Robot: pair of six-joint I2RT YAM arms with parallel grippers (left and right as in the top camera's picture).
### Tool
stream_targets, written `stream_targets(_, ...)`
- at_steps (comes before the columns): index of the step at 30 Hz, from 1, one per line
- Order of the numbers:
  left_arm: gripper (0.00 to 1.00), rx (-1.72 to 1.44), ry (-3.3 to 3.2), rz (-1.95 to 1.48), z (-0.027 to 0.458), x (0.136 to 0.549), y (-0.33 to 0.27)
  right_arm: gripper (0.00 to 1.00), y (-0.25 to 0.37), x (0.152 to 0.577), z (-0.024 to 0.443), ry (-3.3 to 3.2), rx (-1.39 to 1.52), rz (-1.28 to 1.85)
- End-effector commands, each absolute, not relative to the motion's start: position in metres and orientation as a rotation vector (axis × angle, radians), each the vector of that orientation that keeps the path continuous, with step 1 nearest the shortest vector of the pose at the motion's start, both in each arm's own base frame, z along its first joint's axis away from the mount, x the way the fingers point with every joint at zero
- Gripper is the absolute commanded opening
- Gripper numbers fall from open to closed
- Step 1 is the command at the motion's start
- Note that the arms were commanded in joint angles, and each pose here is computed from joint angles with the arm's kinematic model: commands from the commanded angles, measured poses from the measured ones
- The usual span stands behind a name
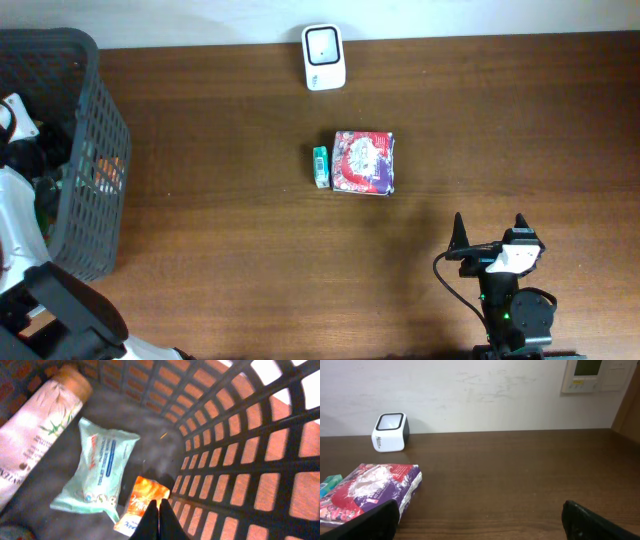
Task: Scan the item barcode
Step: 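Grasp the orange tissue pack and carry it to the scanner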
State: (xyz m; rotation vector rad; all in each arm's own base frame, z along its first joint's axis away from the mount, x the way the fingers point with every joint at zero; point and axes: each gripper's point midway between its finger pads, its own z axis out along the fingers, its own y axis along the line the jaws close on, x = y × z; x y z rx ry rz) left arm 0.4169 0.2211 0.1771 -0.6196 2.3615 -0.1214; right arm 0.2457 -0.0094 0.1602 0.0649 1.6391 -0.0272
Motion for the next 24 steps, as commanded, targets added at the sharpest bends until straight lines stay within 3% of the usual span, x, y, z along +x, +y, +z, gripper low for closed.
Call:
stream_targets(1,0.00,-0.638,2.371,-0.078,0.176,0.413,0.228,0.98,-0.011,0.246,0.156,1.644,0.075,-0.029)
stream_targets(2,0.02,-0.639,2.371,-0.078,0.176,0.412,0.228,0.98,-0.011,0.246,0.156,1.644,0.075,-0.029)
stream_targets(3,0.33,-0.639,2.371,-0.075,0.176,0.412,0.228,0.98,-0.011,0.246,0.156,1.644,0.075,-0.029)
stream_targets(9,0.57,-0.675,2.496,0.019,0.128,0.406,0.244,0.99,-0.011,0.246,0.156,1.644,0.075,-0.029)
stream_targets(16,0.55,-0.736,2.510,0.056,0.112,0.397,0.265,0.99,-0.011,0.246,0.156,1.644,0.075,-0.029)
stream_targets(17,0.49,-0.754,2.507,0.027,0.109,0.393,0.269,0.98,-0.011,0.246,0.156,1.644,0.075,-0.029)
stream_targets(19,0.48,-0.710,2.507,-0.058,0.108,0.393,0.264,0.99,-0.011,0.246,0.156,1.644,0.075,-0.029)
stream_targets(24,0.56,-0.560,2.560,-0.159,0.088,0.405,0.243,0.99,-0.011,0.246,0.156,1.644,0.075,-0.029)
